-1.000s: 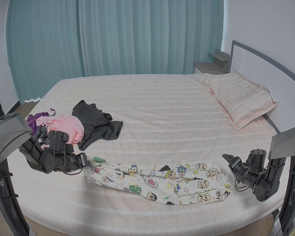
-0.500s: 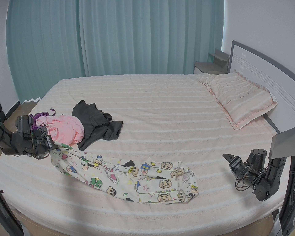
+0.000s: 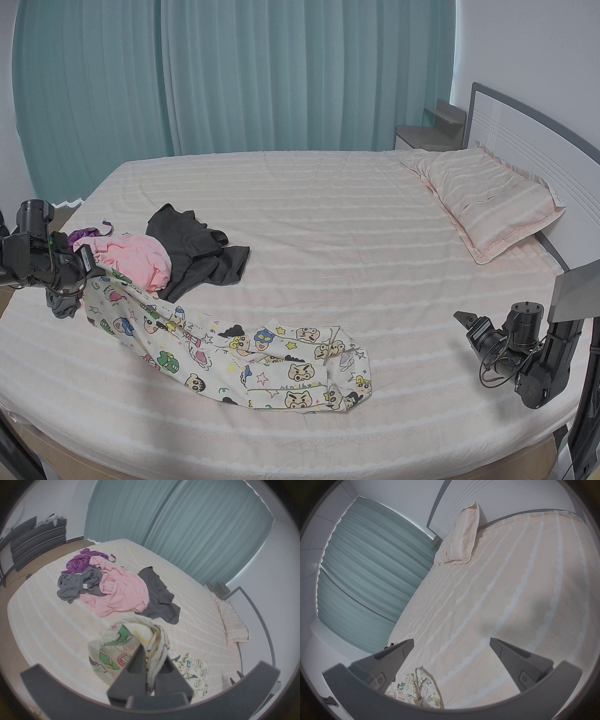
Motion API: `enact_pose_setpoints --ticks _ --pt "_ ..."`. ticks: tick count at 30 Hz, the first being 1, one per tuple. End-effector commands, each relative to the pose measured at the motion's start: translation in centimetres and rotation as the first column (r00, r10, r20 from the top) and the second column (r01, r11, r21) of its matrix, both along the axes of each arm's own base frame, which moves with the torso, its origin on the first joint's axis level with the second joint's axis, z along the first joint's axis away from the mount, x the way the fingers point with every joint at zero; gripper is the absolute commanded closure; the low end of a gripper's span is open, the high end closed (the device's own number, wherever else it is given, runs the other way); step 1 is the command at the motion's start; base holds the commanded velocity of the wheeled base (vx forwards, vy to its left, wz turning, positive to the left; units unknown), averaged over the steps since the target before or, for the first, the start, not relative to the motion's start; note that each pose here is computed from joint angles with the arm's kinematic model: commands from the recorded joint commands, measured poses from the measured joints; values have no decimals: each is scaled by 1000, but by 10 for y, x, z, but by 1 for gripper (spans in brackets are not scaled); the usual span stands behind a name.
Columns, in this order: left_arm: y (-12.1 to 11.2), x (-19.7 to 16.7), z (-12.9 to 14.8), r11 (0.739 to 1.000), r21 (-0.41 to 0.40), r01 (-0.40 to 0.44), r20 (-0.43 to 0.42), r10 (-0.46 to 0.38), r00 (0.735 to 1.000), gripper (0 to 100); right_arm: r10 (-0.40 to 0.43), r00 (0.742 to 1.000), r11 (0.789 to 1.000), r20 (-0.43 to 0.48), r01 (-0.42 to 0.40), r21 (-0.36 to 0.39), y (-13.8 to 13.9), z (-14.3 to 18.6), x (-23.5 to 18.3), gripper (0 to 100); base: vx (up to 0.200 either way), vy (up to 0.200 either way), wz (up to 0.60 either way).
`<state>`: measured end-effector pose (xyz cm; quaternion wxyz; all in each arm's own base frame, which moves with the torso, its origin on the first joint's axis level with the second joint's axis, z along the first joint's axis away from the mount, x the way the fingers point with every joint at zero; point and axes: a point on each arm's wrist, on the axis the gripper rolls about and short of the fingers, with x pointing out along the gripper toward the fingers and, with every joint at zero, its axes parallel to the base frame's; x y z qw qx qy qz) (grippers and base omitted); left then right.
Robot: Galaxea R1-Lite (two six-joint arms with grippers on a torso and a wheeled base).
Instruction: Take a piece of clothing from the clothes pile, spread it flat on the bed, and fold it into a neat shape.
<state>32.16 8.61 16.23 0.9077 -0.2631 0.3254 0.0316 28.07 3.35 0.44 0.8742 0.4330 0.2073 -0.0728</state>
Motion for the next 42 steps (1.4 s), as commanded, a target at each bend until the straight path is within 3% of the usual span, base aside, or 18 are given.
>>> enact_pose_setpoints --ticks 1,2,11,12,13,14,22,27,32,37,39,42 --pt "-63 2 8 993 79 90 -38 -88 995 100 -1 1000 1000 3 1 -1 0 1 0 0 0 0 0" --pt "-67 2 8 992 82 96 -42 -93 995 100 -1 1000 1000 3 1 -1 0 1 0 0 0 0 0" --pt "-184 9 -6 968 77 238 -90 -231 969 100 1 1000 1000 2 -1 0 0 0 0 0 0 0 0" --pt "-184 9 -6 968 77 238 -90 -231 969 100 1 1000 1000 2 -1 0 0 0 0 0 0 0 0" --pt "-212 12 -13 962 72 262 -103 -254 962 100 1 1000 1000 2 -1 0 0 0 0 0 0 0 0" --pt "-224 13 -17 959 67 274 -108 -266 958 100 1 1000 1000 2 -1 0 0 0 0 0 0 0 0" --pt "-307 20 -42 945 -45 324 -143 -327 934 100 -1 1000 1000 0 1 -1 0 0 0 0 0 0 0" --pt "-331 19 -48 941 -107 321 -169 -336 927 100 1 1000 1000 -3 -1 -1 0 -1 0 0 0 0 0" --pt "-332 21 -51 938 -182 294 -188 -327 926 100 1 1000 1000 -3 -1 -1 0 -1 0 0 0 0 0" --pt "-333 20 -51 888 -337 312 -232 -400 887 100 4 1000 1000 -7 -4 -1 1 -2 0 0 0 0 0" --pt "-332 22 -51 885 -345 313 -224 -401 888 100 2 1000 1000 -7 -2 -2 1 -2 0 0 0 0 0" --pt "-333 40 -59 880 -396 261 -140 -339 930 100 4 1000 1000 -9 -4 -2 1 -3 0 0 0 0 0"
